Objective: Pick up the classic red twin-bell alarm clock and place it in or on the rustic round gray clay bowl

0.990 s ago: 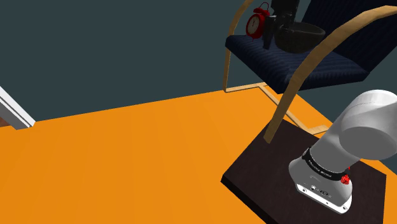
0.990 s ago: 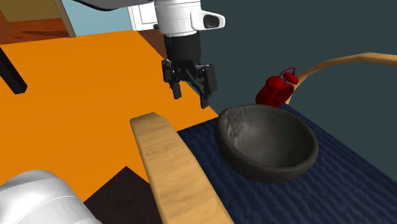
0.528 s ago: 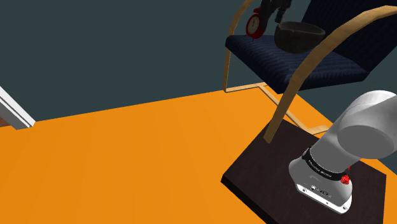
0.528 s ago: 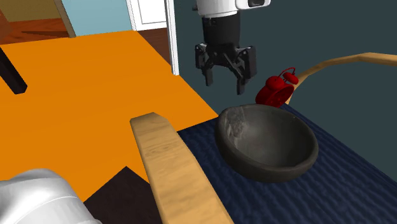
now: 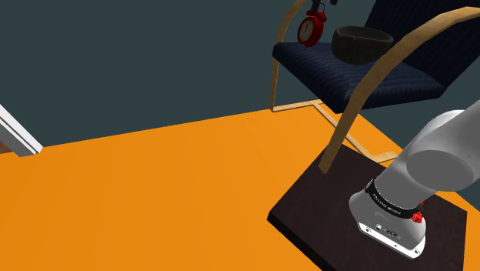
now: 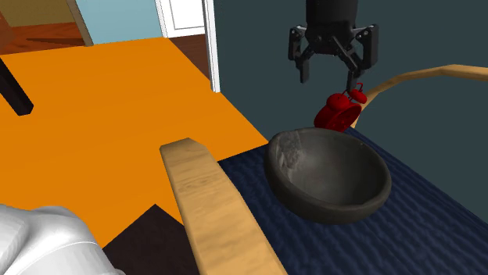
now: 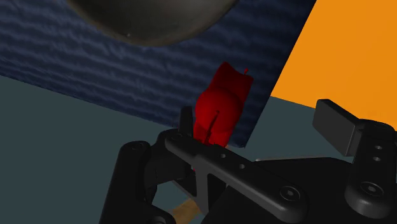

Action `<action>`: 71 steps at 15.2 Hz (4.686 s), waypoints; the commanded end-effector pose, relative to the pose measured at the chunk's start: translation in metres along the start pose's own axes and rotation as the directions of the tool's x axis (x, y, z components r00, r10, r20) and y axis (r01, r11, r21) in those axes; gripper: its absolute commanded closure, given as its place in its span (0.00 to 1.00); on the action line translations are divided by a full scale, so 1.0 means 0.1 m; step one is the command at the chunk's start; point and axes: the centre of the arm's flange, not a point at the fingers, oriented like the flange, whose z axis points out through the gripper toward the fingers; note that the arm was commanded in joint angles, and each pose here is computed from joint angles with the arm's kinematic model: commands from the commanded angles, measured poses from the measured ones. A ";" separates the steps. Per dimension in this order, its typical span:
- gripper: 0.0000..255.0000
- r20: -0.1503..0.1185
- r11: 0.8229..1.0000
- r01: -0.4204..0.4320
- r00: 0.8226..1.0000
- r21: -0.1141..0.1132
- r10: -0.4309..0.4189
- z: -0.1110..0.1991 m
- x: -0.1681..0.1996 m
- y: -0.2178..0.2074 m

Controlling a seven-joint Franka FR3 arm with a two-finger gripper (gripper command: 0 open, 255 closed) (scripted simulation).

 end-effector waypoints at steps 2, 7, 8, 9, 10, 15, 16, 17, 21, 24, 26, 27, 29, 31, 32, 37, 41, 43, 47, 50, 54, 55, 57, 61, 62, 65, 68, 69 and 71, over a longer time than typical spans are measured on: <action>0.00 -0.020 1.000 -0.016 1.000 0.000 0.016 -0.09 0.19 0.21; 0.00 -0.020 1.000 -0.016 1.000 0.000 0.016 0.18 0.20 0.21; 0.00 -0.020 1.000 -0.016 1.000 0.000 0.016 0.23 0.20 0.21; 0.00 -0.020 1.000 -0.016 1.000 0.000 0.016 0.28 0.20 0.21; 0.00 -0.020 1.000 -0.016 1.000 0.000 0.016 0.31 0.20 0.21; 0.00 -0.020 1.000 -0.016 1.000 0.000 0.016 0.31 0.20 0.21; 0.00 -0.020 1.000 -0.016 1.000 0.000 0.016 0.31 0.20 0.21; 0.00 -0.020 1.000 -0.016 1.000 0.000 0.016 0.31 0.20 0.21; 1.00 -0.020 1.000 -0.016 1.000 0.000 0.016 0.31 0.20 0.21; 1.00 -0.020 1.000 -0.016 1.000 0.000 0.016 0.31 0.20 0.21; 1.00 -0.020 1.000 -0.016 1.000 0.000 0.016 0.31 0.20 0.21; 1.00 -0.020 1.000 -0.016 1.000 0.000 0.016 0.31 0.20 0.21; 1.00 -0.020 1.000 -0.016 1.000 0.000 0.016 0.21 0.21 0.23; 1.00 -0.020 1.000 -0.016 1.000 0.000 0.016 0.11 0.22 0.24; 1.00 -0.020 1.000 -0.016 1.000 0.000 0.016 0.05 0.23 0.25; 1.00 -0.020 1.000 -0.016 1.000 0.000 0.016 -0.21 0.25 0.28; 1.00 -0.020 1.000 -0.016 1.000 0.000 0.016 -0.41 0.27 0.31; 1.00 -0.020 1.000 -0.016 1.000 0.000 0.016 -0.52 0.29 0.33; 1.00 -0.020 1.000 -0.016 1.000 0.000 0.016 -0.73 0.31 0.36; 1.00 -0.020 1.000 -0.016 1.000 0.000 0.016 -0.88 0.32 0.38; 1.00 -0.020 1.000 -0.016 1.000 0.000 0.016 -1.09 0.34 0.41; 1.00 -0.020 1.000 -0.016 1.000 0.000 0.016 -1.14 0.35 0.41; 1.00 -0.020 1.000 -0.016 1.000 0.000 0.016 -1.25 0.36 0.43; 1.00 -0.020 1.000 -0.016 1.000 0.000 0.016 -1.42 0.38 0.45; 1.00 -0.020 1.000 -0.016 1.000 0.000 0.016 -1.46 0.26 0.49; 1.00 -0.020 1.000 -0.016 1.000 0.000 0.016 -1.58 -0.09 0.62; 1.00 -0.020 1.000 -0.016 1.000 0.000 0.016 -1.71 -0.45 0.74; 1.00 -0.020 1.000 -0.016 1.000 0.000 0.016 -1.75 -0.56 0.79; 1.00 -0.020 1.000 -0.016 1.000 0.000 0.016 -1.84 -0.80 0.87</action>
